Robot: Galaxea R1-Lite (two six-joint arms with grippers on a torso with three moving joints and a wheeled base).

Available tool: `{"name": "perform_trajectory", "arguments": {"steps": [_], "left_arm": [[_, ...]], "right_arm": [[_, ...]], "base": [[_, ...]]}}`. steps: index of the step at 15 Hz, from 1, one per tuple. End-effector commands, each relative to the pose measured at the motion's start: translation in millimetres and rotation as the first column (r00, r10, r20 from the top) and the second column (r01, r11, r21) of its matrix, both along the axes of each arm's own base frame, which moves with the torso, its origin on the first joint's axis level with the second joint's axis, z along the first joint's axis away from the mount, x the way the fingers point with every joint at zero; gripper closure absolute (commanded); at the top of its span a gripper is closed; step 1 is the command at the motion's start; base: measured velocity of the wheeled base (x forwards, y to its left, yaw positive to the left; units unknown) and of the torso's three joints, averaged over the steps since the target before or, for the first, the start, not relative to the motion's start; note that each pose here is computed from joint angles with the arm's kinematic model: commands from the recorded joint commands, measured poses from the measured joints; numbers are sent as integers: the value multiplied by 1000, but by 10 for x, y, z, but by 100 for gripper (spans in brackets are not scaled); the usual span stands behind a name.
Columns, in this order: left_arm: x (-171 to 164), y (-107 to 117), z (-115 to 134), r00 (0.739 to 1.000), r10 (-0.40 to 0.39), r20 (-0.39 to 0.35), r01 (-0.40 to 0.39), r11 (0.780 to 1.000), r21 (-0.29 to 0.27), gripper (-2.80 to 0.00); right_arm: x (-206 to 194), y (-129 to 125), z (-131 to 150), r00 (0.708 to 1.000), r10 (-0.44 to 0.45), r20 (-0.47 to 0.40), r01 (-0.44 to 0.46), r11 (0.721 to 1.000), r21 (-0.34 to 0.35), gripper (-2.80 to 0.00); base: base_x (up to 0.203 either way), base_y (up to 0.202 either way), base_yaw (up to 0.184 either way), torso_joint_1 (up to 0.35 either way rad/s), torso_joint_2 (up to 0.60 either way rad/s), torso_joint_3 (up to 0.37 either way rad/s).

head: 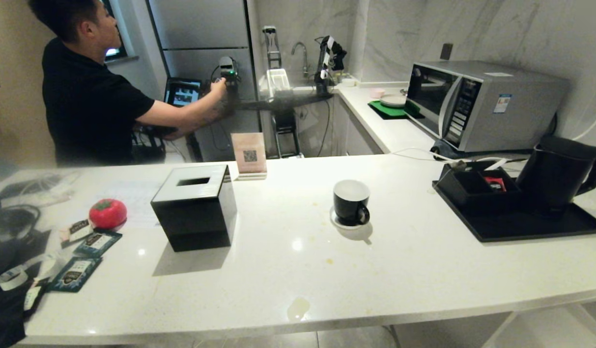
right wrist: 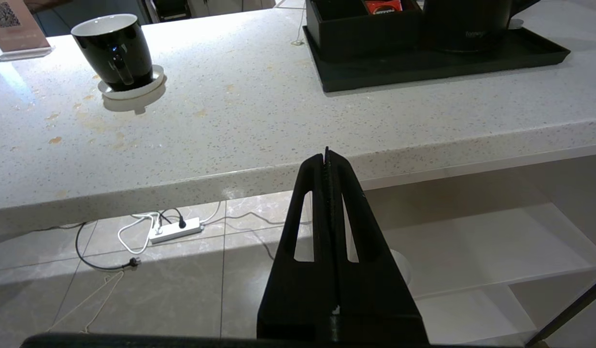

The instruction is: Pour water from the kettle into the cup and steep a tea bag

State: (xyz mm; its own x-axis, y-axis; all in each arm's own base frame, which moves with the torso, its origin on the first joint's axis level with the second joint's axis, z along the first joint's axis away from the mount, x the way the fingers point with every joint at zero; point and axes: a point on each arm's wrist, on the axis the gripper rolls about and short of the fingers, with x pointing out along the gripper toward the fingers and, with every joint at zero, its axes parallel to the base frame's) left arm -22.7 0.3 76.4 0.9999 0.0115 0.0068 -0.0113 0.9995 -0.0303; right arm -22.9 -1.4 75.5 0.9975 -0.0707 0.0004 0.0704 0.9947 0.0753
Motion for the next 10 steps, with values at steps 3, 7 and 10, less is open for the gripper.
{"name": "perform_trajectory", "arguments": {"steps": [3,7,10], "left_arm": [[0,0,1,1000,1,1,-1,1000,0,0],[0,0,1,1000,1,1,-1,1000,1,0],[0,0,1,1000,1,1,-1,1000,1,0]], "right_arm": [[1,0,0,1000,0,-2,0,1000,1,0],[1,0,0,1000,0,-2,0,1000,0,0],[1,0,1,1000,0,-1,0,1000,0,0]], "base": [[-1,-30,1,1,2,0],[0,-189,2,1,1,1],[0,-196,2,4,4,2]]}}
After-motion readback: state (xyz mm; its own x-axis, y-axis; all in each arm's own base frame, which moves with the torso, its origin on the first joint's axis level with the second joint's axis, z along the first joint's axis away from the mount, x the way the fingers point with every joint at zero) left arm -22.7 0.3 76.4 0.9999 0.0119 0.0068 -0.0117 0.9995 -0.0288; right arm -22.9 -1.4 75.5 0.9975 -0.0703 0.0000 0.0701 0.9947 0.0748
